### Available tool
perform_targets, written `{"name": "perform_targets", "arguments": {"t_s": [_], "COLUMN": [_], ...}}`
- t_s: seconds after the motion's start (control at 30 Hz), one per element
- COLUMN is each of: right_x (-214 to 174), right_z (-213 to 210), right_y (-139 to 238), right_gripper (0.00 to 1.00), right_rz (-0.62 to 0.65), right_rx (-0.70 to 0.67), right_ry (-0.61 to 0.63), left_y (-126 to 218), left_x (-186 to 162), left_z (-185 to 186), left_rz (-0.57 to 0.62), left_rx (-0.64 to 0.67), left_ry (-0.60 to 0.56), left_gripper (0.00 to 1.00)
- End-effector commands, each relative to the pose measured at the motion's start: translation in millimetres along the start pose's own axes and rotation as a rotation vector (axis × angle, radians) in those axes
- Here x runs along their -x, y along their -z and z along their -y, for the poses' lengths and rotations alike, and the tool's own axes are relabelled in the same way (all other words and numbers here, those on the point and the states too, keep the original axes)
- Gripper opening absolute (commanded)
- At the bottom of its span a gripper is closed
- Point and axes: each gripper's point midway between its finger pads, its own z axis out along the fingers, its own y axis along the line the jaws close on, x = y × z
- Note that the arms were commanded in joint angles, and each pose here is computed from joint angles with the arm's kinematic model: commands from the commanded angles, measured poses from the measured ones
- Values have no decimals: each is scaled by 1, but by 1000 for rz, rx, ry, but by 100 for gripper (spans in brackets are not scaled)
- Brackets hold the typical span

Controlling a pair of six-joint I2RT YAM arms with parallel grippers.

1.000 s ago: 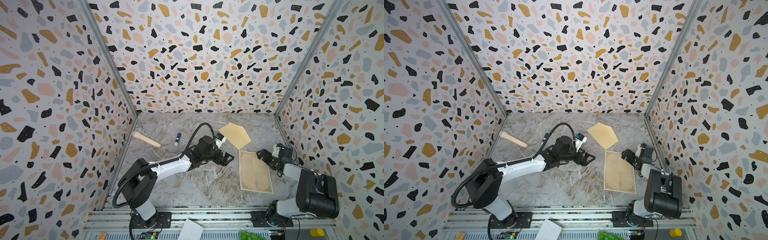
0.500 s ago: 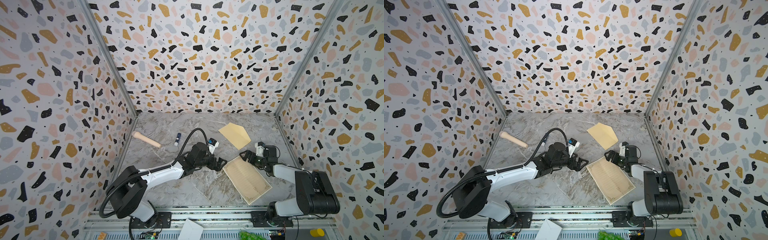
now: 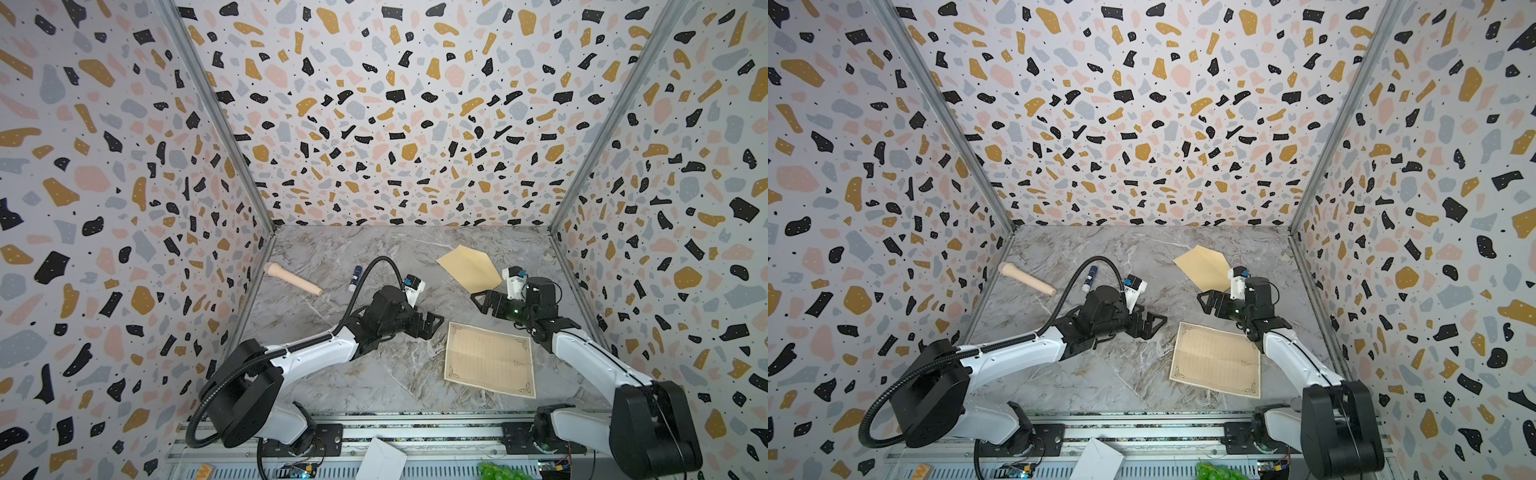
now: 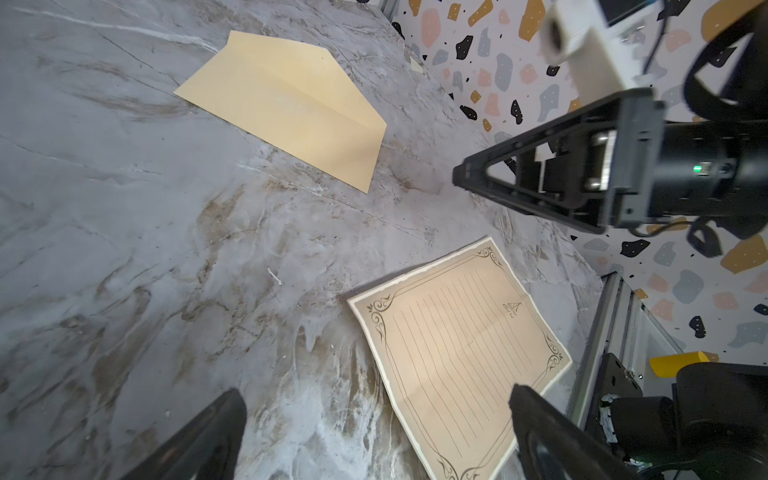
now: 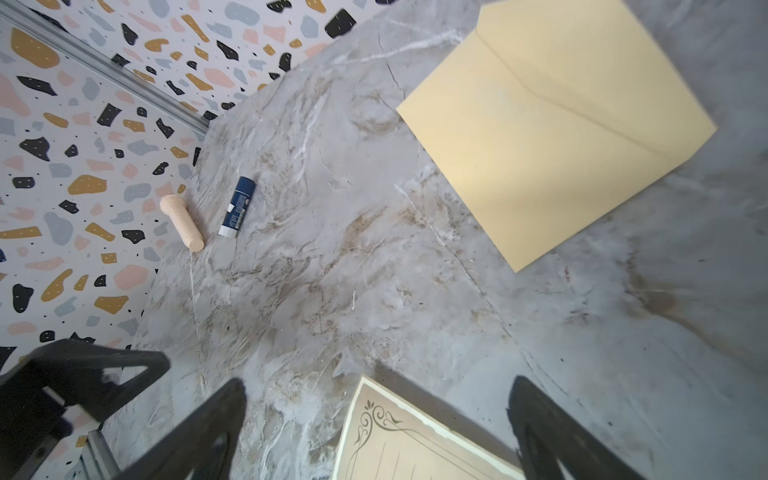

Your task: Place the letter into the envelope and seal it

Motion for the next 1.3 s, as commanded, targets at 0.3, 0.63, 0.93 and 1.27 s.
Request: {"name": "perform_targets", "arguments": {"t_s": [0.3,0.63,0.93,1.27], "right_x": [-59,-101,-119,-134], "right_z": [23,26,32,29], "right_y": [41,26,22,13], "right_gripper": [99,99,99,99], "right_rz": [-93,-190,-202,-232], "right_rx": [-144,-78,-77,-48], "right_ry": [13,-98,-129,-151], "left_y": [-40,-41,-43,-52], "left_x": [-42,-76,-91,-100], "left_z": [22,16,23,27], "left_rz": [-90,-117,-127,-105], "left_rx": [-200,-199,-214,-240], "left_ry": [135,240,308,411], "left_gripper": [91,89,86,75]}}
